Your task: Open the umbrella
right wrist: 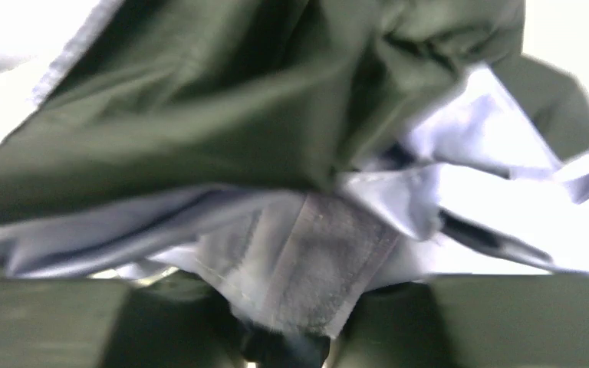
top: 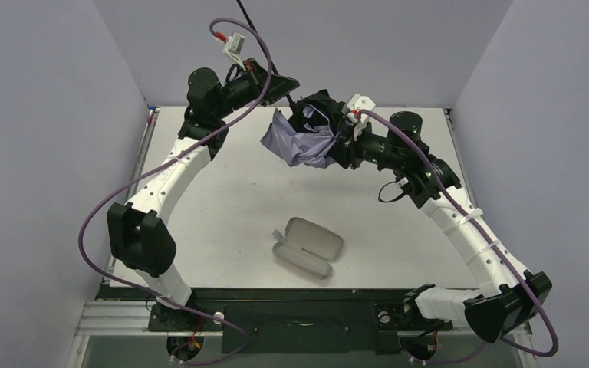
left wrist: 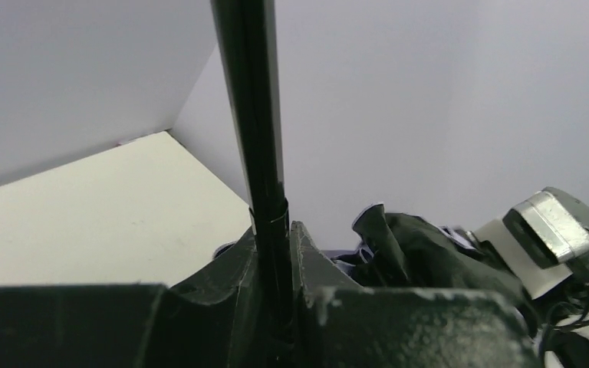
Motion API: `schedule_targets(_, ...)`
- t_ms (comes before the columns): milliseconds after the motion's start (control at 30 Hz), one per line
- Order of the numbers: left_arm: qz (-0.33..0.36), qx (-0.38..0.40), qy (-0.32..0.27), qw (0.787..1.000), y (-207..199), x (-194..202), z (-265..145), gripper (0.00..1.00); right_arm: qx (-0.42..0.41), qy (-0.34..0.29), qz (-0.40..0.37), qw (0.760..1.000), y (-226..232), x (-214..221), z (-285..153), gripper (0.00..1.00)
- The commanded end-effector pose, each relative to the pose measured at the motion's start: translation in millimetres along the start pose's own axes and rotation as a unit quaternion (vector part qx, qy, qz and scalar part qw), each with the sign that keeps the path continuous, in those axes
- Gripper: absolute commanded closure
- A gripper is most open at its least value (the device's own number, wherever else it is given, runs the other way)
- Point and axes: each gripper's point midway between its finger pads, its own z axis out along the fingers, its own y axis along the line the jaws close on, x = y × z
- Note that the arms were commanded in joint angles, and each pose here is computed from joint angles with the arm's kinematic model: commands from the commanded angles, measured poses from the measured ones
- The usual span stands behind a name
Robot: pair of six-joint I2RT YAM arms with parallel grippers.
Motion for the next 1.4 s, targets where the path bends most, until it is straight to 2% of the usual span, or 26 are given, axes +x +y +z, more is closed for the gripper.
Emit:
schedule_targets(0,0.129,0.002,-0.061,0.99,-20.7,-50.7,-7.8,1.0,0.046,-0.035,-0.042,0.997,-9.9,-17.6,-21.9,0.49)
schedule_targets(33,0.143,-0.007,-0.059,0.988,-16.9,-50.8,-8.8,1.0,0.055,-0.029,-0.038,0.997,-12.7,-13.0,-24.9,0.42)
schedule_targets(67,0.193,-0.014,-0.06,0.979,-14.8,-54.3,-10.8,1.0,0.075,-0.015,-0.029,0.997,-21.8,-1.2,-27.6,0.31)
schedule_targets(100,0.215,-0.022,-0.051,0.975,-11.0,-51.7,-11.6,1.0,0.086,-0.013,-0.027,0.996,-25.7,1.7,-32.5,0.27)
schedule_targets(133,0.284,-0.028,-0.049,0.957,-11.0,-53.5,-12.6,1.0,0.107,-0.002,-0.018,0.994,-36.6,12.3,-39.0,0.22)
schedule_targets(167,0.308,-0.042,-0.038,0.95,-4.8,-48.5,-13.9,1.0,0.119,0.003,-0.015,0.993,-42.1,17.4,-42.7,0.21)
schedule_targets(200,0.37,-0.054,-0.041,0.927,-5.1,-52.3,-15.0,1.0,0.144,0.014,-0.005,0.989,-54.8,29.2,-50.9,0.2)
schedule_targets(233,0.386,-0.058,-0.034,0.92,-1.7,-46.4,-15.1,1.0,0.157,0.018,0.002,0.987,-60.9,34.3,-55.3,0.2)
schedule_targets(267,0.437,-0.068,-0.035,0.896,0.5,-50.9,-17.5,1.0,0.18,0.024,0.017,0.983,-72.9,43.8,-63.8,0.2)
schedule_targets(400,0.513,-0.085,-0.033,0.854,11.6,-48.9,-16.9,1.0,0.23,0.036,0.051,0.971,-97.2,58.3,-83.0,0.2)
schedule_targets(467,0.52,-0.107,-0.047,0.846,19.3,-57.9,-14.8,1.0,0.248,0.037,0.057,0.966,-104.4,60.4,-89.5,0.2)
schedule_targets(567,0.508,-0.132,-0.052,0.85,29.6,-62.4,-6.0,1.0,0.266,0.037,0.072,0.961,-111.1,62.7,-94.4,0.2)
schedule_targets(667,0.493,-0.082,-0.027,0.865,9.6,-29.2,14.1,1.0,0.279,0.037,0.088,0.956,-117.4,66.6,-97.6,0.2)
schedule_targets(767,0.426,-0.006,-0.018,0.905,-32.2,11.1,31.8,1.0,0.283,0.035,0.1,0.953,-121.4,67.4,-98.9,0.19)
schedule_targets(833,0.384,-0.031,-0.035,0.922,-22.7,0.4,37.1,1.0,0.284,0.035,0.104,0.952,-123.8,67.3,-99.9,0.2)
schedule_targets(900,0.367,-0.102,-0.074,0.922,10.1,-39.9,33.4,1.0,0.285,0.032,0.105,0.952,-125.3,65.2,-103.5,0.2)
schedule_targets(967,0.364,-0.206,-0.116,0.901,63.5,-84.8,14.6,1.0,0.281,0.031,0.104,0.953,-125.3,63.2,-105.8,0.19)
schedule_targets(1000,0.363,-0.276,-0.144,0.878,91.2,-110.6,-4.6,1.0,0.281,0.031,0.102,0.954,-125.6,62.1,-106.8,0.19)
schedule_targets(1067,0.371,-0.343,-0.146,0.851,124.9,-123.8,-13.6,1.0,0.277,0.033,0.1,0.955,-124.9,61.2,-107.6,0.2)
schedule_targets(1100,0.372,-0.34,-0.138,0.853,120.8,-124.6,-10.2,1.0,0.276,0.034,0.1,0.955,-125.0,61.4,-107.2,0.2)
schedule_targets(1167,0.38,-0.252,-0.072,0.887,92.3,-78.9,24.0,1.0,0.27,0.034,0.101,0.957,-125.1,60.7,-104.6,0.2)
schedule_targets(1200,0.399,-0.151,-0.041,0.904,42.1,-45.6,45.5,1.0,0.263,0.031,0.1,0.959,-124.2,58.7,-102.8,0.2)
schedule_targets(1233,0.405,-0.104,-0.031,0.908,29.7,-16.1,51.9,1.0,0.26,0.034,0.103,0.96,-125.3,60.3,-100.3,0.2)
schedule_targets(1267,0.411,-0.044,-0.04,0.91,-14.1,-3.0,54.6,1.0,0.257,0.03,0.102,0.961,-125.6,56.0,-99.9,0.21)
schedule_targets(1333,0.401,-0.052,-0.063,0.913,-11.1,-2.8,56.9,1.0,0.252,0.026,0.102,0.962,-126.9,50.4,-98.9,0.24)
schedule_targets(1367,0.39,-0.079,-0.077,0.914,-0.5,-27.1,53.8,1.0,0.251,0.021,0.101,0.963,-127.4,45.2,-99.6,0.24)
